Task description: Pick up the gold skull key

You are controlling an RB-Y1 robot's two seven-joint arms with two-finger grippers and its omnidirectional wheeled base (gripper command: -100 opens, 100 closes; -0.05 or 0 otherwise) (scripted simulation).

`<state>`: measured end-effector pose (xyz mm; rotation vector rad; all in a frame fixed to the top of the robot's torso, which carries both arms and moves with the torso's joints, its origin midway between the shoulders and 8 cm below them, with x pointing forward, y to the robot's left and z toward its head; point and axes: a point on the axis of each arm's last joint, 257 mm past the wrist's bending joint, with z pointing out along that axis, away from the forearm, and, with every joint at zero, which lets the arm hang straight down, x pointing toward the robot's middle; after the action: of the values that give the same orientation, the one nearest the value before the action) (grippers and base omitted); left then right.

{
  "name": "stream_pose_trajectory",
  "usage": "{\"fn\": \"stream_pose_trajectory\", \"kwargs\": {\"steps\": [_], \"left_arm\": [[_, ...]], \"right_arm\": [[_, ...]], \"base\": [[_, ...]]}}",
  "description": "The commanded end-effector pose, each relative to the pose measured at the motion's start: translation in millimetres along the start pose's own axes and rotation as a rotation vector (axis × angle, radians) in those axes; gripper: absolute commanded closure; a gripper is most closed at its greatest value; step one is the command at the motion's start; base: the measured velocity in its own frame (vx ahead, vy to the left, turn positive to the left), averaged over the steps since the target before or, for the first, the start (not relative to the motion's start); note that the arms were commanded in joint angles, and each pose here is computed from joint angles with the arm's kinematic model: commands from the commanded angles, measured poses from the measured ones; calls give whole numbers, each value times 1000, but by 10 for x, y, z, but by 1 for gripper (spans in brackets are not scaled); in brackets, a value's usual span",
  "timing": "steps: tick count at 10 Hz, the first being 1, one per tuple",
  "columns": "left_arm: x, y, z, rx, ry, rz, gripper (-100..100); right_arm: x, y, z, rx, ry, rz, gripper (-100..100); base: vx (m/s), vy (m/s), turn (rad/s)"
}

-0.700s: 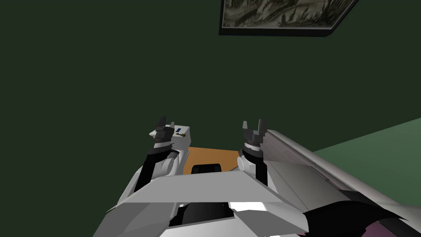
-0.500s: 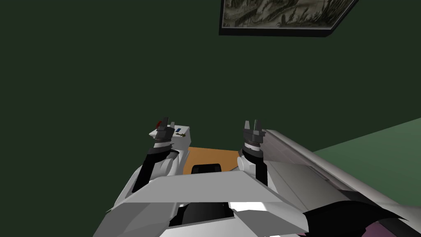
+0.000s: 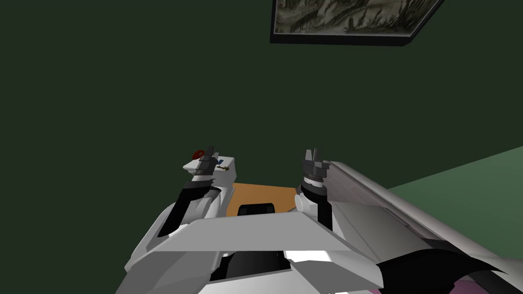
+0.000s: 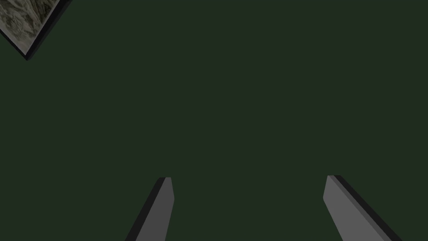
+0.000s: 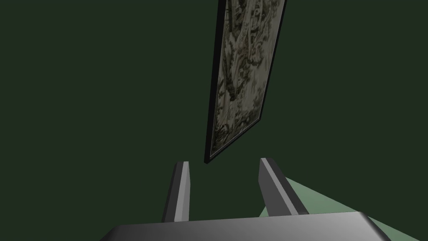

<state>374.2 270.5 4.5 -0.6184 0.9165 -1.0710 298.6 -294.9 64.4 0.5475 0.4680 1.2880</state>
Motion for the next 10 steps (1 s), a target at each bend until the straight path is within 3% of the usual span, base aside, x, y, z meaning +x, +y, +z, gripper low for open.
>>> {"fn": "stream_pose_trajectory", "kwargs": {"steps": [1, 10], "left_arm": [[28, 68, -11, -39, 19, 26, -100], [53, 472, -57, -221, 55, 84, -100]], "right_arm": [[0, 0, 0, 0, 0, 0, 0], [0, 0, 0, 0, 0, 0, 0]], "base": [[31, -39, -8], [19, -17, -6]]}}
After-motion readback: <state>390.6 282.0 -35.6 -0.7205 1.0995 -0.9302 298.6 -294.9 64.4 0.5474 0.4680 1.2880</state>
